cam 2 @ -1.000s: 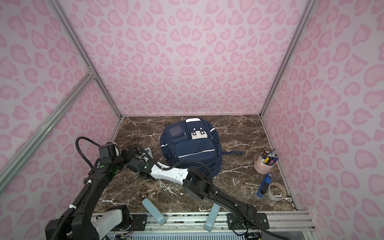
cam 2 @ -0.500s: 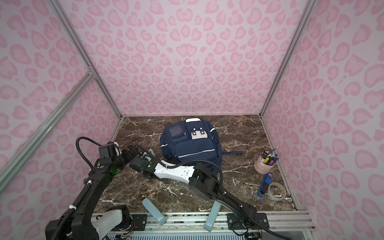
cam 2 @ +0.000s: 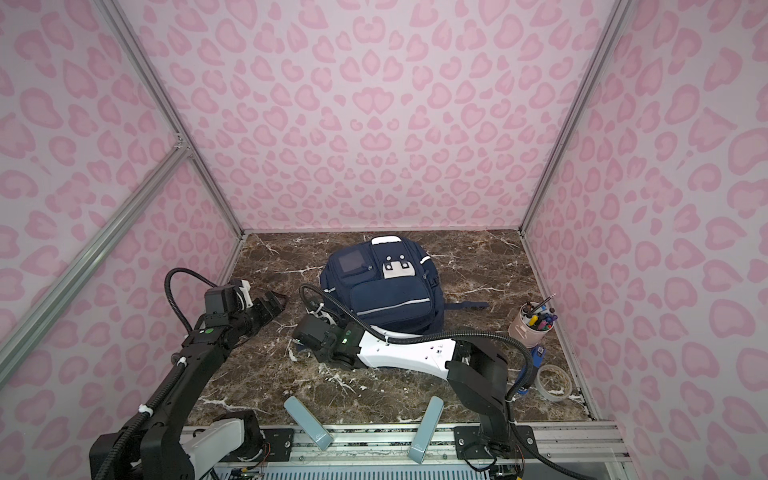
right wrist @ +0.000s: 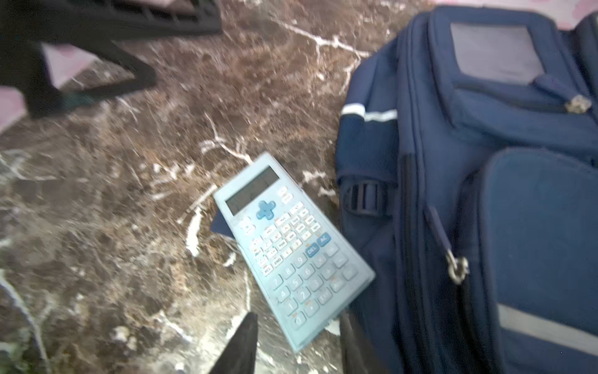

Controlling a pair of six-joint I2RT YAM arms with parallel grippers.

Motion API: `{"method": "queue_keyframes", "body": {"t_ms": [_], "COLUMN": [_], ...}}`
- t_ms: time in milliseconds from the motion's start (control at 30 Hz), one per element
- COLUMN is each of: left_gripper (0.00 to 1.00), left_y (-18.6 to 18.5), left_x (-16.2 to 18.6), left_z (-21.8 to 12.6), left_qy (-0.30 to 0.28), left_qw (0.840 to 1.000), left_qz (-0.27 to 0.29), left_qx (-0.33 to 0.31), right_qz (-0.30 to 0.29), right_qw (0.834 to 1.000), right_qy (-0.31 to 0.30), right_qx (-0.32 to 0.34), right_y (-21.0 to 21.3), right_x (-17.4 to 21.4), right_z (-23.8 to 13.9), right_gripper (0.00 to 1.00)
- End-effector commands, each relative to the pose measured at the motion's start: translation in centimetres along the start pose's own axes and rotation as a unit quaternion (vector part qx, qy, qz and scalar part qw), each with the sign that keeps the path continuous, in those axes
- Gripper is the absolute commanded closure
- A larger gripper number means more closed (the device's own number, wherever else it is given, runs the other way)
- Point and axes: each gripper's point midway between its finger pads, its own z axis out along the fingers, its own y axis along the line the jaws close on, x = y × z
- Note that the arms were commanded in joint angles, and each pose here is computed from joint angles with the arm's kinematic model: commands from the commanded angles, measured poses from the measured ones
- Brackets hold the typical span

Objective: Pack the student bag

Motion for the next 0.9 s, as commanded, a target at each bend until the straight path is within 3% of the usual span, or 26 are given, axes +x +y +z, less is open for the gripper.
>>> {"method": "queue_keyframes", "body": {"t_ms": [0, 167, 333, 433, 567, 867], "left_gripper": [0.06, 0.06, 0.06, 0.06, 0.07, 0.08], "left_y": [-0.3, -0.2, 0.3, 1.3, 1.9, 2.2], "left_x": [-0.1, 0.1, 0.7, 0.9, 1.4, 1.4], "left_z": [0.1, 0.1, 0.6, 1.0, 1.3, 0.8], "left_qy": [-0.009, -0.008, -0.002, -0.005, -0.003, -0.010], "left_qw": [1.000, 1.000, 1.000, 1.000, 0.999, 0.999], "left_qz": [0.012, 0.016, 0.004, -0.013, -0.021, -0.019], "left_qx": [0.001, -0.004, -0.004, -0.022, -0.024, -0.031], "right_qz": [-0.004, -0.024, -0.113, -0.152, -0.147, -0.165], "right_qw": [1.000, 0.999, 0.991, 0.984, 0.979, 0.973], "right_qy": [0.012, 0.007, -0.017, -0.007, 0.026, 0.052], "right_qx": [-0.010, -0.044, -0.075, -0.096, -0.140, -0.149], "right_y": [0.6, 2.0, 4.2, 5.4, 6.1, 6.5], "right_x": [2.6, 4.6, 1.9, 1.3, 0.2, 0.3], "right_z": [0.6, 1.7, 1.8, 3.7, 6.5, 9.6], "right_gripper": [0.53, 0.45, 0.11, 0.03, 0.01, 0.01]}}
